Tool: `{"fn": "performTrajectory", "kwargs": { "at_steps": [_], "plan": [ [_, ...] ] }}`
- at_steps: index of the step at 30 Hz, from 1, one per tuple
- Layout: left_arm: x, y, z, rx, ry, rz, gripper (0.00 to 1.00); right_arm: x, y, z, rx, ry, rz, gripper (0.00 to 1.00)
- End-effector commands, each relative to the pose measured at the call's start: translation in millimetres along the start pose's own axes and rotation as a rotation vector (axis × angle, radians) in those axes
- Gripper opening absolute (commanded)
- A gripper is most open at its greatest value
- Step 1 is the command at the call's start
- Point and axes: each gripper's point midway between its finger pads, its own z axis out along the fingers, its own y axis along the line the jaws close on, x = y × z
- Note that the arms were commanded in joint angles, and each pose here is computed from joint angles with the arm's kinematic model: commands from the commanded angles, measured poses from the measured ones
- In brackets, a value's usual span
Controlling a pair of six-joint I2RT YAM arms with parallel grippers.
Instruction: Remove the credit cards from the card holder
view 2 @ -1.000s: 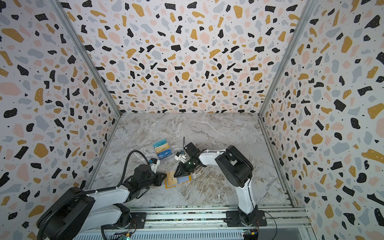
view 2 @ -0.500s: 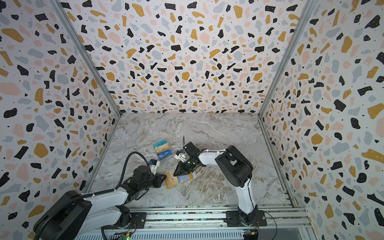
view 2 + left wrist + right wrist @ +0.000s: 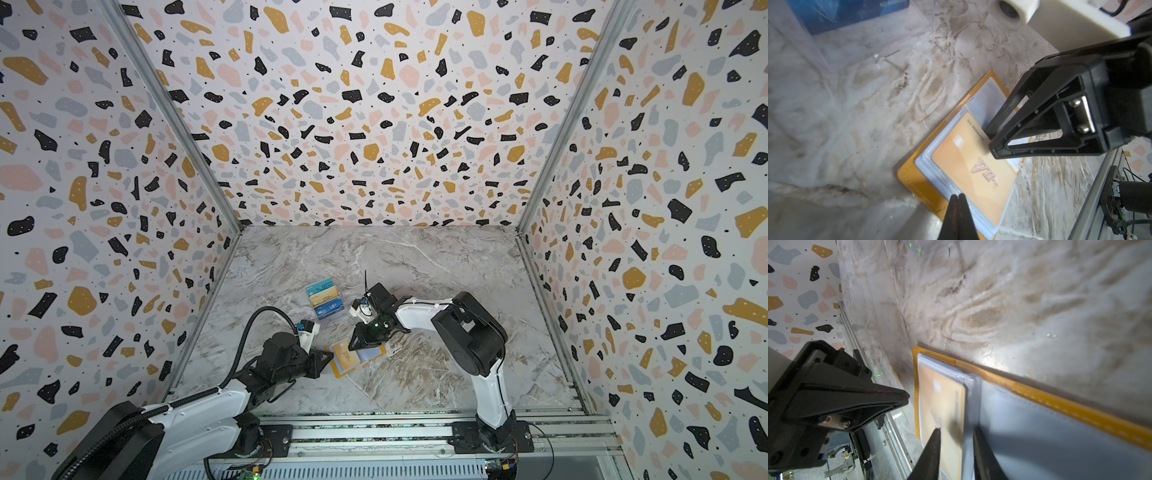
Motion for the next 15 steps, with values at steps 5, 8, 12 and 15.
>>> {"fn": "performTrajectory", "kwargs": {
  "at_steps": [5,8,12,15],
  "plan": [
    [15,2,2,0.014,0.046,-0.015,0.0,9,12,-9,-0.006,0.033,-0.009,0.29],
    [18,4,4,0.006,0.058,-0.019,0.0,11,15,-10,-0.019,0.04,-0.012,0.28],
    [22,8,5,-0.008,0.067,-0.023,0.0,13,19,-11,-0.042,0.05,-0.017,0.28],
    [21,10,5,-0.019,0.068,-0.024,0.0,14,27,-11,-0.088,0.057,-0.027,0.27]
  ]
}}
